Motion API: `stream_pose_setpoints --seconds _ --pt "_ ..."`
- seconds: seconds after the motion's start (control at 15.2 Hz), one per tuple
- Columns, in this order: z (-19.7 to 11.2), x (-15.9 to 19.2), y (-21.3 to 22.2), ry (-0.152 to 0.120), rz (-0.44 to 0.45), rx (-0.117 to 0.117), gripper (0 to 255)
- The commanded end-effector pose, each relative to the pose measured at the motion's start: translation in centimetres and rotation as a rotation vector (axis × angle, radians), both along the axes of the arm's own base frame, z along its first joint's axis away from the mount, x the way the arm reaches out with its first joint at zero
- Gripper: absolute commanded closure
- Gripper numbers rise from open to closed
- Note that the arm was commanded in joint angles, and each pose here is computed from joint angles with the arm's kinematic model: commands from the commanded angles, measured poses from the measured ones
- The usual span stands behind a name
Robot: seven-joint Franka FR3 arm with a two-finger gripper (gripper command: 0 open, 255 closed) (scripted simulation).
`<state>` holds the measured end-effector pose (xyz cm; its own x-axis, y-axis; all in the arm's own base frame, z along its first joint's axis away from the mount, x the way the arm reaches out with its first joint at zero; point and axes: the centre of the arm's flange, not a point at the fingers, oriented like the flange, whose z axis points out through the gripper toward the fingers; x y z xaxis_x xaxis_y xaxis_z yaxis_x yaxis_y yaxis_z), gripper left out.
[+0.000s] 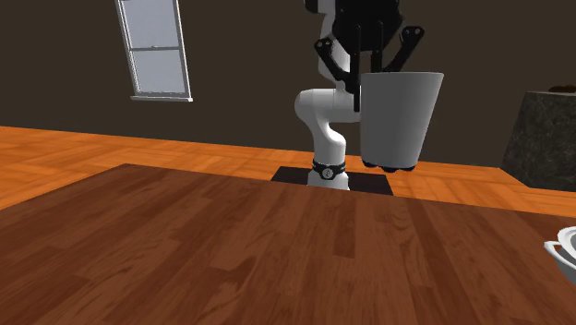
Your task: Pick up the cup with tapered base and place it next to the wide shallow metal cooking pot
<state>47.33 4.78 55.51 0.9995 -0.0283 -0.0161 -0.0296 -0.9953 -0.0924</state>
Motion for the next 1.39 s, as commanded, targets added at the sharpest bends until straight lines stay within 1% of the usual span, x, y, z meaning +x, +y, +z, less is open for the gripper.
stream_pose_setpoints --seconds 0.0,1.32 --pt "-0.2 -1.5 2.2 0.000 -0.001 0.000 255" --pt "-0.1 -16.0 24.2 0.000 -0.001 0.000 255"
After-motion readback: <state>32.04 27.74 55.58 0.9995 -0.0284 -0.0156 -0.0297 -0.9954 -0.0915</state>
